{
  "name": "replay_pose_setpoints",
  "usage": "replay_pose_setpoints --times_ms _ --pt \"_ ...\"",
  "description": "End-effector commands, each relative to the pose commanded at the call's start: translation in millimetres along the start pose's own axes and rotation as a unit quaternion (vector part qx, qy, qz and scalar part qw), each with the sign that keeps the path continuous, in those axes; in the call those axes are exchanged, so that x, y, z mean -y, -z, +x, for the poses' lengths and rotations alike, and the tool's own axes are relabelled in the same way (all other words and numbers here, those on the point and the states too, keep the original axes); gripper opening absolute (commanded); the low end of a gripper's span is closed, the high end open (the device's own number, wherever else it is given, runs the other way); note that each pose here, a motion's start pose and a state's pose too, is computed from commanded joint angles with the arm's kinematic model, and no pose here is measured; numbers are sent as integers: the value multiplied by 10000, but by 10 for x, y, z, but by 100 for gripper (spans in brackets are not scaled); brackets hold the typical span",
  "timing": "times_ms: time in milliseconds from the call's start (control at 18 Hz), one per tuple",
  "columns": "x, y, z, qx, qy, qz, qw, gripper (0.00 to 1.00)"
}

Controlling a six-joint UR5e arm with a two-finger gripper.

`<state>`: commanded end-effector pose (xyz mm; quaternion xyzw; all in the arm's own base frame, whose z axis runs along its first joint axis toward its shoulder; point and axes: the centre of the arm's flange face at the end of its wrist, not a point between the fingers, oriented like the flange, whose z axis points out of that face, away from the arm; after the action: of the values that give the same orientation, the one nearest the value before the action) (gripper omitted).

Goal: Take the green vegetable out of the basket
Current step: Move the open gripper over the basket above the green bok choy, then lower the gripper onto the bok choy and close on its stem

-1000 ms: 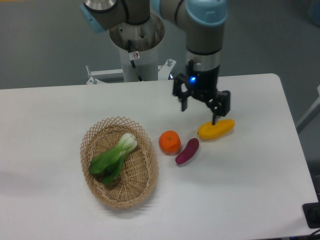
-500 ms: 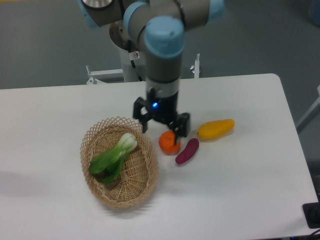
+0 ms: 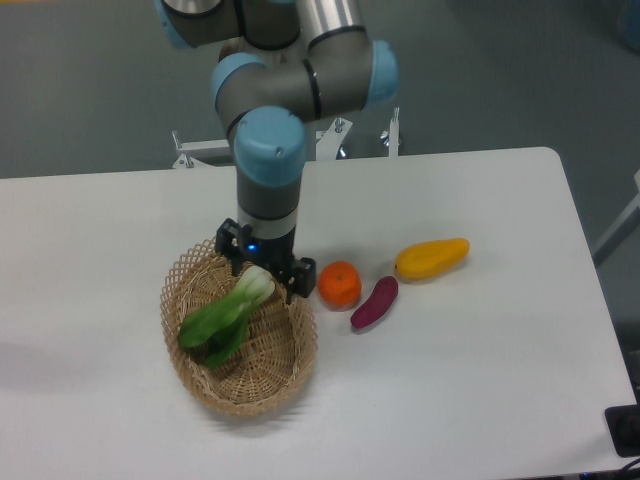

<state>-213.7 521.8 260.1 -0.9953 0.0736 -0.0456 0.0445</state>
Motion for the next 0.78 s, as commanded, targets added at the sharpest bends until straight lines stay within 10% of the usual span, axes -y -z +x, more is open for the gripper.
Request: replay_pose_setpoints --times_ms 778 --pt "20 -433 159 359 -254 -364 9984 100"
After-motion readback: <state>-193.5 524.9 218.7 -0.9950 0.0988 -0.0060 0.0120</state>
